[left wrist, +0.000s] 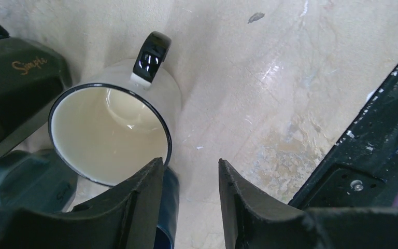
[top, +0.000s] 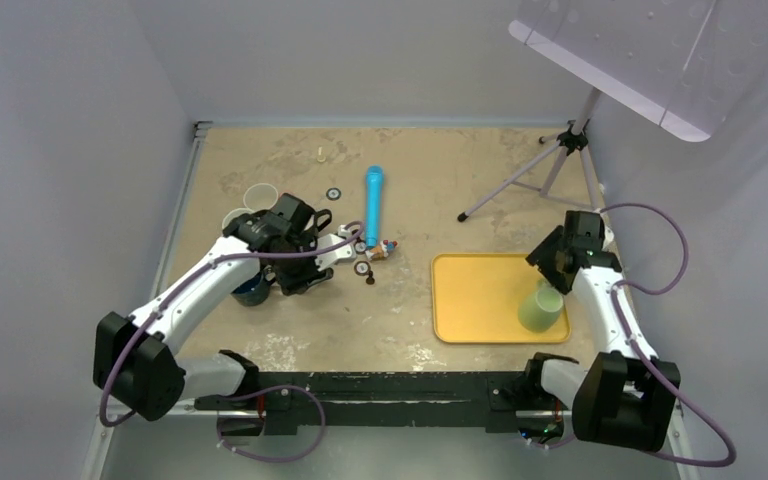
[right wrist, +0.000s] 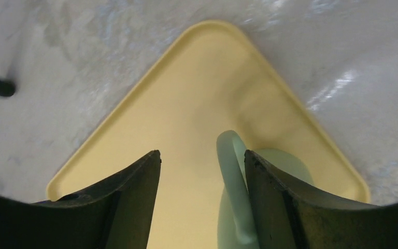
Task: Turn the mug right side up
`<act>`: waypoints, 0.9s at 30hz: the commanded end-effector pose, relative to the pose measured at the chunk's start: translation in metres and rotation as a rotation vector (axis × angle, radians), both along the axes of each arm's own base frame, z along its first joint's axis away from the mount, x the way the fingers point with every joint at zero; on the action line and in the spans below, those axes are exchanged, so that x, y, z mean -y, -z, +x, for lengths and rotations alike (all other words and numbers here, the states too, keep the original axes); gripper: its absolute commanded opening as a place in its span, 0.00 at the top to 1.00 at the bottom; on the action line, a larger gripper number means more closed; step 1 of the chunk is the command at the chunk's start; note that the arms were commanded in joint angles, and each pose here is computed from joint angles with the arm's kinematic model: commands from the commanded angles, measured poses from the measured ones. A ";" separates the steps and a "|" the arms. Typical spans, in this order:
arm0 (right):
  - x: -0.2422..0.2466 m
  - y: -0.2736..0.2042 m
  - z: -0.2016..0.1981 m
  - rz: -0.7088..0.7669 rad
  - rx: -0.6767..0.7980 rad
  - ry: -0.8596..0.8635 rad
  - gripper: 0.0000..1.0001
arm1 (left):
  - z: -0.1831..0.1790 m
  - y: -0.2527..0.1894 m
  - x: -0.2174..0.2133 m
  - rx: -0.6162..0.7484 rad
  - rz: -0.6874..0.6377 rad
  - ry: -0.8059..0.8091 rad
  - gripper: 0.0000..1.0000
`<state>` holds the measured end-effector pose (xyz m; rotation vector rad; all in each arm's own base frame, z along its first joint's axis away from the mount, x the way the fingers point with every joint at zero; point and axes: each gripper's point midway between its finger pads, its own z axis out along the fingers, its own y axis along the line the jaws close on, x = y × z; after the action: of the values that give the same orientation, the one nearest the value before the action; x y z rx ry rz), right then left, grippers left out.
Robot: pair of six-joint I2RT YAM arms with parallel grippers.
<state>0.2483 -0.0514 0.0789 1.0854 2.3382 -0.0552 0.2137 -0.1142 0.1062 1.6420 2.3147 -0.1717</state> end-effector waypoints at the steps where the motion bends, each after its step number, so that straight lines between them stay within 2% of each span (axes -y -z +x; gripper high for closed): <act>1: -0.067 -0.017 0.026 0.197 0.183 -0.274 0.37 | -0.012 -0.020 0.002 0.024 -0.061 0.028 0.52; 4: -0.123 -0.024 0.025 0.271 0.193 -0.475 0.38 | -0.015 -0.026 0.000 0.037 -0.068 0.027 0.52; 8: -0.159 -0.041 0.024 0.186 0.108 -0.662 0.36 | -0.018 -0.032 0.002 0.044 -0.082 0.030 0.52; 13: -0.119 -0.062 0.023 -0.115 -0.030 -0.613 0.31 | -0.019 -0.034 0.003 0.038 -0.093 0.031 0.52; 17: -0.096 -0.061 0.015 -0.244 -0.177 -0.669 0.23 | -0.019 -0.032 0.003 0.040 -0.094 0.040 0.52; 21: -0.118 -0.034 0.006 -0.186 -0.340 -0.832 0.24 | -0.017 -0.033 0.004 0.049 -0.096 0.045 0.52; 27: -0.107 -0.012 0.008 -0.261 -0.536 -0.770 0.23 | -0.020 -0.033 0.002 0.047 -0.090 0.054 0.52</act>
<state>0.2627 0.0717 0.0859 0.0034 2.9060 -0.2174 0.1914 -0.1125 0.1276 1.6309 2.2664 -0.2345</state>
